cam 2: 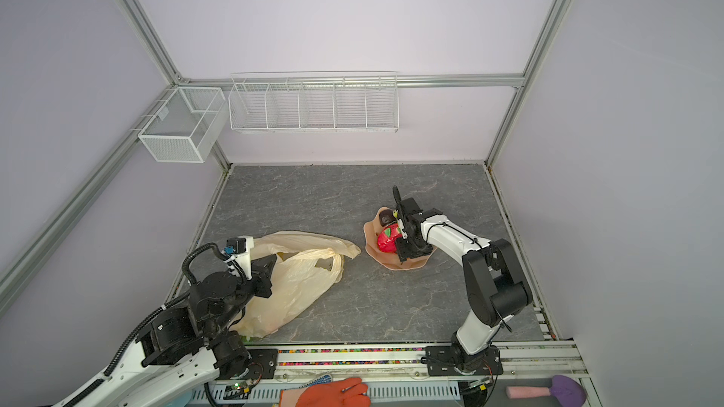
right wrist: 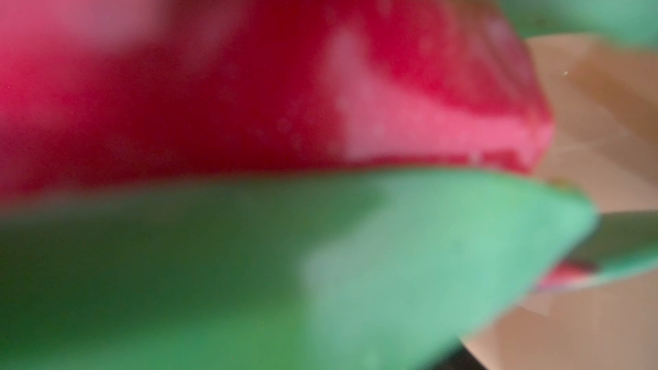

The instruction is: Place the fruits into the plastic bag

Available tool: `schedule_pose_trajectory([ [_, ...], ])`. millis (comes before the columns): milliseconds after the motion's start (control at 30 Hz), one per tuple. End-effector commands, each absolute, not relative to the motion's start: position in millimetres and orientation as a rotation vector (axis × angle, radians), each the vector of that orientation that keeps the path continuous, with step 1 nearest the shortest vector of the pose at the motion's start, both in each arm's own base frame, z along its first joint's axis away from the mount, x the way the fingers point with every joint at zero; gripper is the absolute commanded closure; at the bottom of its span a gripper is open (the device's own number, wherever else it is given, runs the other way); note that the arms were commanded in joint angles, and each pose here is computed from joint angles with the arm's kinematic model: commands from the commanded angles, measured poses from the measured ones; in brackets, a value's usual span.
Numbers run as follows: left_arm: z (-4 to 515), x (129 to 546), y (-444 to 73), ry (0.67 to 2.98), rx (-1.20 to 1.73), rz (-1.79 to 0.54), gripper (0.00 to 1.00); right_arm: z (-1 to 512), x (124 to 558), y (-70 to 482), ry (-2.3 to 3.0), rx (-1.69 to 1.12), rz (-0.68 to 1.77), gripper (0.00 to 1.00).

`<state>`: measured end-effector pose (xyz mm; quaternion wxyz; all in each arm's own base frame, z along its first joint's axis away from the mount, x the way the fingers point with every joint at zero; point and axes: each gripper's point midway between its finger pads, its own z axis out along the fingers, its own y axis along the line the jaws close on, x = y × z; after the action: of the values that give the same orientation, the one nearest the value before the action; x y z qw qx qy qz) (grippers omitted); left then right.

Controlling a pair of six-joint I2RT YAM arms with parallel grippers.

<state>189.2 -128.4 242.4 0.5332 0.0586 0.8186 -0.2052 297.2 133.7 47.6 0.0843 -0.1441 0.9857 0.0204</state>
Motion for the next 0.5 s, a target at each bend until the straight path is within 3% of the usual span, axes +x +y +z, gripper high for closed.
schedule_pose_trajectory([
  [0, 239.7, 189.2, -123.8, 1.957, 0.118, -0.476, 1.0, 26.9, 274.1, 125.5, 3.042, -0.444, 0.039, 0.46],
  [233, 239.1, 189.5, -124.2, 1.956, 0.119, -0.475, 1.0, 37.9, 275.5, 126.3, 3.019, -0.423, 0.053, 0.56],
  [467, 238.2, 189.9, -125.2, 1.96, 0.123, -0.473, 1.0, 55.0, 269.8, 120.8, 3.008, -0.403, 0.038, 0.56],
])
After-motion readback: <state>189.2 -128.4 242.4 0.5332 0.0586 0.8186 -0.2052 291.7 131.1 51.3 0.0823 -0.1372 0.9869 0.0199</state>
